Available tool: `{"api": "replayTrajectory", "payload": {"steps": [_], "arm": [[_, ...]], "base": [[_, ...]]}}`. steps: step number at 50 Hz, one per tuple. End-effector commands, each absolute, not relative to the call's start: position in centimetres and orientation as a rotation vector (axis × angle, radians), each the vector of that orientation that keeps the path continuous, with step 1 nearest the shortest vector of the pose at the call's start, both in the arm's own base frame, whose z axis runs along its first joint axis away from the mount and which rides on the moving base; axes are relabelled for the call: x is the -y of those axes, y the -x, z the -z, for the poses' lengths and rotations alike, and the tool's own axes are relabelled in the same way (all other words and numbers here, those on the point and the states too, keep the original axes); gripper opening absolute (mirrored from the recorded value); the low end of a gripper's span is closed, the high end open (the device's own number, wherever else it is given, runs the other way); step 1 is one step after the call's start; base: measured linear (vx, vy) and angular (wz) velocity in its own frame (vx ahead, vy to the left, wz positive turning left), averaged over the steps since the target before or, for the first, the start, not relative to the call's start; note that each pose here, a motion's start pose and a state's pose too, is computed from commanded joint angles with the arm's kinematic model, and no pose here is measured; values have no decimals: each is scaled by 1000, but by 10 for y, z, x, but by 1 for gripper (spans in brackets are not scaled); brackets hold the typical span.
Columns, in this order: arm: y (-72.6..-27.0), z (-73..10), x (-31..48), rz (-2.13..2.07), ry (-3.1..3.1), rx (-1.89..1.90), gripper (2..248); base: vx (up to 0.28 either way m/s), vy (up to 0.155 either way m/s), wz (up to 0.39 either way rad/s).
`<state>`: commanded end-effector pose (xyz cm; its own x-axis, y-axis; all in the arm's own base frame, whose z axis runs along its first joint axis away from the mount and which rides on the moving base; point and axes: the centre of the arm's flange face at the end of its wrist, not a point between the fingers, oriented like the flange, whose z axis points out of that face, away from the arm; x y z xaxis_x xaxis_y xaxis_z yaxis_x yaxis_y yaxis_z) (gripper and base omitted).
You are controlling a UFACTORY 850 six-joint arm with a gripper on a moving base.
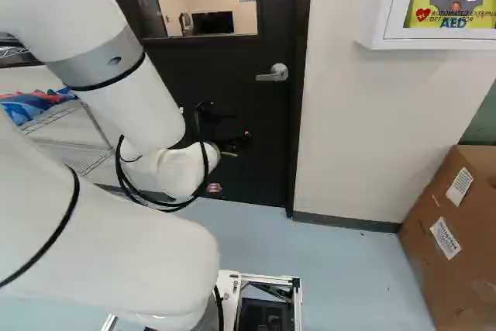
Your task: Open the door and move inside
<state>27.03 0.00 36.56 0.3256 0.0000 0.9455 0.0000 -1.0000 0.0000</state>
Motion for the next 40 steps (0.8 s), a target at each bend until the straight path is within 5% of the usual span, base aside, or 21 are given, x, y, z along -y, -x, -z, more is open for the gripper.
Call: {"api": "replayTrajectory", "payload": {"steps": [40], "arm": [[-289, -383, 0, -1879, -2518, 0, 247]], "base": [[13, 0, -1]]}}
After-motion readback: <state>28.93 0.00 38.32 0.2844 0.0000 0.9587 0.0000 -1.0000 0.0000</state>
